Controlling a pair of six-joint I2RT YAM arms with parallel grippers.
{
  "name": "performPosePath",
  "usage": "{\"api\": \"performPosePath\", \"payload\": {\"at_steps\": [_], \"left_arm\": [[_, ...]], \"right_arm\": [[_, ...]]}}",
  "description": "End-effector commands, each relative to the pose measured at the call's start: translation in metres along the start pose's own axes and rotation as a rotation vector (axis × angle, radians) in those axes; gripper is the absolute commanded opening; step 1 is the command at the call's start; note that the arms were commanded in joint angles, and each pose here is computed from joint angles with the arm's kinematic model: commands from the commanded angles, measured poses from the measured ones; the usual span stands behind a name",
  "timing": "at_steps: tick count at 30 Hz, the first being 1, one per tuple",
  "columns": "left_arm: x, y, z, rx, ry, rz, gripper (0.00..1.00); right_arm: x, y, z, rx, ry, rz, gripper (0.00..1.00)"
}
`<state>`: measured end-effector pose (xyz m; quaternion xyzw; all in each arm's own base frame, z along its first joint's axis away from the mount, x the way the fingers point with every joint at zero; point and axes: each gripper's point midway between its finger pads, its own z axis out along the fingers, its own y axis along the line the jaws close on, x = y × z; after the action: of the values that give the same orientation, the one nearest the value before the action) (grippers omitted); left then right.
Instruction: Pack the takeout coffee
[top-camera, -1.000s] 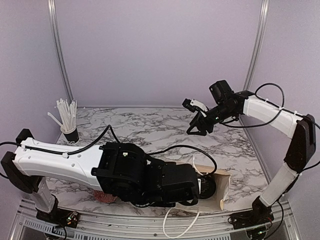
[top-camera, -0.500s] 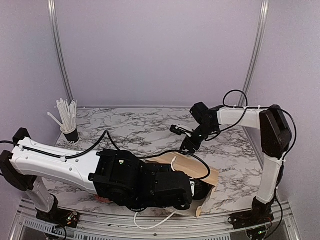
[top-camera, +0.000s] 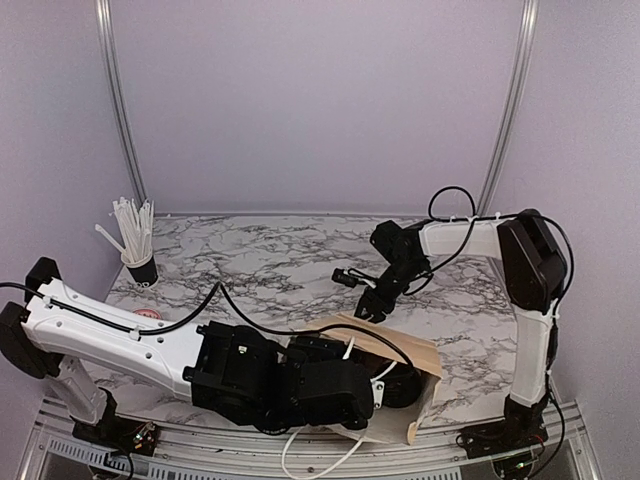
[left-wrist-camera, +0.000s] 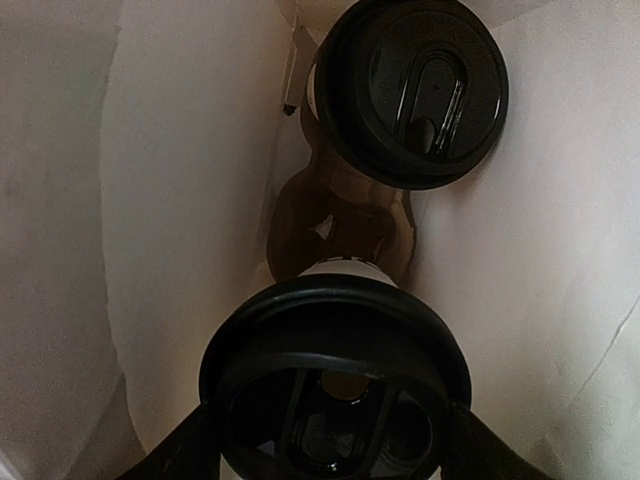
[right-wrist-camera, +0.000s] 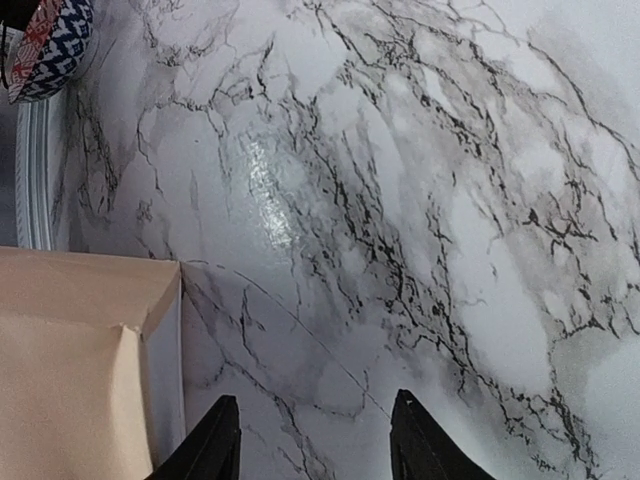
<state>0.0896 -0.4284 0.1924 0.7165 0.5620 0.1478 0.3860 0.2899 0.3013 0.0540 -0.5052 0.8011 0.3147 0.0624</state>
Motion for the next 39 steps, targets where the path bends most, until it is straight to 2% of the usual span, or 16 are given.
{"api": "performPosePath", "payload": {"at_steps": [1, 8, 17, 39], "left_arm": [[-0.013, 0.020, -0.014, -0.062, -0.095, -0.029, 0.56], [-0.014, 0.006, -0.007, -0.010, -0.116, 0.006, 0.56], [-0.007, -0.004, 0.010, -0.004, -0.066, 0.068, 0.56], [0.005, -0.028, 0.034, 0.033, -0.016, 0.156, 0.56]], "right_arm": [[-0.006, 0.017, 0.006, -0.091, -0.001, -0.019, 0.49], [-0.009, 0.029, 0.010, -0.124, 0.000, -0.050, 0.49], [-0.017, 0.042, 0.007, -0.137, -0.007, -0.102, 0.48], [-0.019, 0.052, 0.014, -0.118, 0.002, -0.111, 0.48]]}}
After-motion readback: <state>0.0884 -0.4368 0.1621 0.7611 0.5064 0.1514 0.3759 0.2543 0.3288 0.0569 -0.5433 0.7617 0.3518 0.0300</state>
